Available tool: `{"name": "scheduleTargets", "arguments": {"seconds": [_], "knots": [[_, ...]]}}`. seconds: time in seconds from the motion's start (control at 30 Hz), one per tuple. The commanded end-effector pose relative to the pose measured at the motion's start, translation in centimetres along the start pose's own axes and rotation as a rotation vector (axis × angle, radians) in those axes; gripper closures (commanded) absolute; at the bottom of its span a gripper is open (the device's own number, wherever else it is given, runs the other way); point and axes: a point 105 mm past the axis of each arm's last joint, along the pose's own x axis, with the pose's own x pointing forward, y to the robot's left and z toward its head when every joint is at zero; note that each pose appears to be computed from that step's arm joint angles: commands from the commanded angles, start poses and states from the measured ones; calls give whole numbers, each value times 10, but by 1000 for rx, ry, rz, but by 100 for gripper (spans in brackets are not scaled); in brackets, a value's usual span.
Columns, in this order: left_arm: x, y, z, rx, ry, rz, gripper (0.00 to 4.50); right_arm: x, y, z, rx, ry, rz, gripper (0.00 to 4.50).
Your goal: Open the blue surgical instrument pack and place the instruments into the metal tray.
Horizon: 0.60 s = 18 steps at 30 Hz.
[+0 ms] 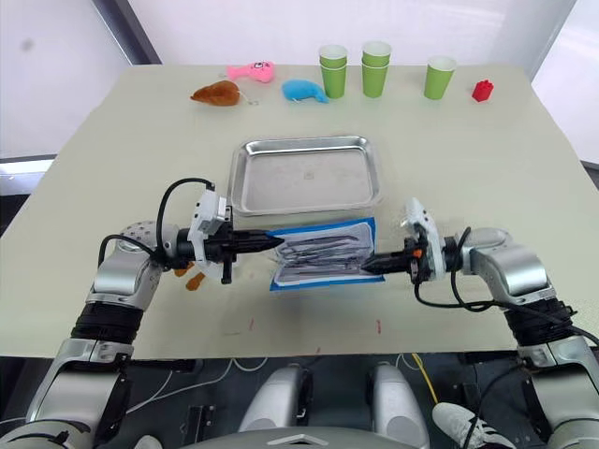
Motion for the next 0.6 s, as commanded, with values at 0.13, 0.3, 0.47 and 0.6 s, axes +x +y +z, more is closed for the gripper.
{"name": "scheduleTargets", "arguments": {"seconds": [0.13,0.3,0.47,0.6], "knots": [[6,5,-15,-17,57,4,450,7,10,-23,-62,119,38,446],[8,13,-21,2,97,19,450,10,15,-31,-61,139,55,446],[12,18,-24,6,117,10,450,9,15,-34,-63,153,50,446],[15,23,-29,11,157,12,450,9,14,-43,-67,187,43,446]]}}
